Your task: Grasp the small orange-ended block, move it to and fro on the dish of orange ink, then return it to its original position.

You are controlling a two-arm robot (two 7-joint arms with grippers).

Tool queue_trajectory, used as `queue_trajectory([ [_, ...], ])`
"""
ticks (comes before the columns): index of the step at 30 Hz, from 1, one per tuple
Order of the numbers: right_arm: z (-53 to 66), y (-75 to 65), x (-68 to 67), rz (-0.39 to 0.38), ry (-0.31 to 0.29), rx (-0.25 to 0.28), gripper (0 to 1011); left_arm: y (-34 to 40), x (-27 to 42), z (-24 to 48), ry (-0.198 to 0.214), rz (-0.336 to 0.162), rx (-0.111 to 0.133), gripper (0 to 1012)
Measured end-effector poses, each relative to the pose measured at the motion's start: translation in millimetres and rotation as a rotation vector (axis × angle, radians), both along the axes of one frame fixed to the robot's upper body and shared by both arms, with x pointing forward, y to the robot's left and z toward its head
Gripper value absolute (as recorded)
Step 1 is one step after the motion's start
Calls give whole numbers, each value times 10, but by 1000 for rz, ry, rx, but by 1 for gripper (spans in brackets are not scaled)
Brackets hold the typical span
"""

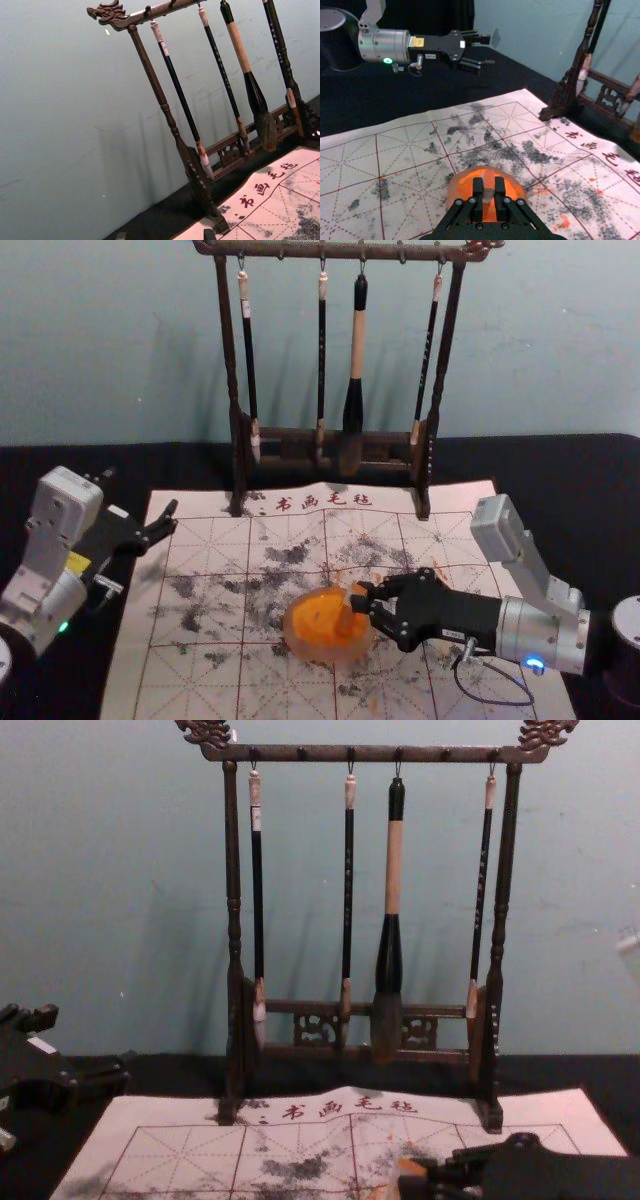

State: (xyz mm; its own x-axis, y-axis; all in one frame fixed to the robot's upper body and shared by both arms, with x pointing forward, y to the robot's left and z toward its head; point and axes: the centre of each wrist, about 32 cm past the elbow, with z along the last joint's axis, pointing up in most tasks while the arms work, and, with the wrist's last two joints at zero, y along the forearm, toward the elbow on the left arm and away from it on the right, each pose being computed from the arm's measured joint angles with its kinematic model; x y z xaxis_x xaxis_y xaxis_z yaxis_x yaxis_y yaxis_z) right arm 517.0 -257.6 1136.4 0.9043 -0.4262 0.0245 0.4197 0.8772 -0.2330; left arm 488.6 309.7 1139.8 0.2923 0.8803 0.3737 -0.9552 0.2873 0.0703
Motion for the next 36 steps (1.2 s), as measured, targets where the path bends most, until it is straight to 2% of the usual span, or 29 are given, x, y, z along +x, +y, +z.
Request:
queue_trajectory([
  [20,-42,176,64,40,18,-35,109,0,0,0,0,0,0,1001],
  [27,-41,231,105,15,16,-31,109,0,0,0,0,0,0,1001],
  [36,-6,205,143,-36,5,-35,109,0,0,0,0,0,0,1001],
])
